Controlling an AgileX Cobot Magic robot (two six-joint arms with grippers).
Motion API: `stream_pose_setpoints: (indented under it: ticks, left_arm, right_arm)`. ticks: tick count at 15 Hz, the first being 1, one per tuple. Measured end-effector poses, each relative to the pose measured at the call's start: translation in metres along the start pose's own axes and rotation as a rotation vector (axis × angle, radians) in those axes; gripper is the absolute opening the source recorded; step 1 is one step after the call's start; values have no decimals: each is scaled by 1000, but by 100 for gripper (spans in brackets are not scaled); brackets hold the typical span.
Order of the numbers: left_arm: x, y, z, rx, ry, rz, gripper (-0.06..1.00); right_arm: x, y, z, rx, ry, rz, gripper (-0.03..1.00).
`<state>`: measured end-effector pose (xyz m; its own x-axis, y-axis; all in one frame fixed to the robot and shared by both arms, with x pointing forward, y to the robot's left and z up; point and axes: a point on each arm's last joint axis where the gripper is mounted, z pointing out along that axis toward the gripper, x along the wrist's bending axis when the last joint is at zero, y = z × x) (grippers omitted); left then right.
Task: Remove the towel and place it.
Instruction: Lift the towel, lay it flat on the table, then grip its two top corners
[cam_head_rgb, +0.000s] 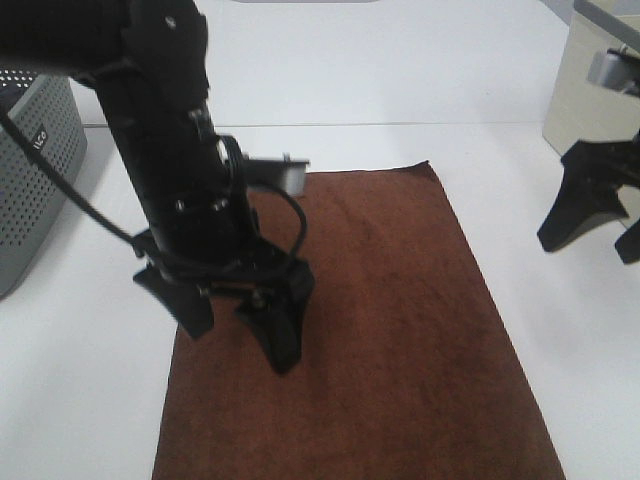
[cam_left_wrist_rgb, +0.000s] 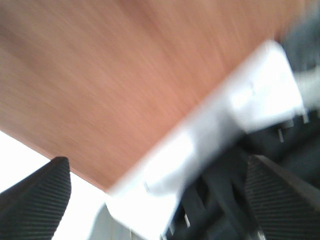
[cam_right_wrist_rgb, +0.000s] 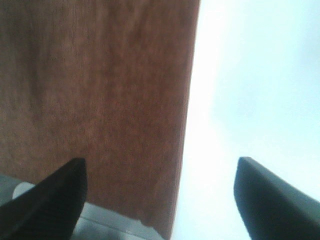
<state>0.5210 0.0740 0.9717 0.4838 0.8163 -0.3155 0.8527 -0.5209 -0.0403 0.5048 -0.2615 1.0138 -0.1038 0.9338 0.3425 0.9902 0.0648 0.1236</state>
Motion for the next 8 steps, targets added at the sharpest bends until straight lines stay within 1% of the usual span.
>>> stream_pose_setpoints:
  ticks: [1, 2, 4, 6, 7, 8]
  left_arm:
    - [16, 10, -13, -76, 22, -26, 87]
    - [38, 18, -28, -151, 44, -68, 87]
    - [83, 26, -50, -271, 84, -159, 87]
    - [128, 28, -61, -357, 107, -262, 87]
    - [145, 30, -62, -378, 117, -297, 87]
    - [160, 33, -60, -383, 122, -320, 87]
  right_arm:
    - [-3, 17, -5, -26, 3, 1, 82]
    - [-4, 34, -3, -22, 8, -3, 85]
    - [-7, 69, 2, -17, 26, -15, 86]
    - [-13, 101, 9, -30, 5, -61, 87]
    - [-16, 112, 12, -48, -11, -82, 87]
    - [-18, 120, 16, -84, -14, -76, 87]
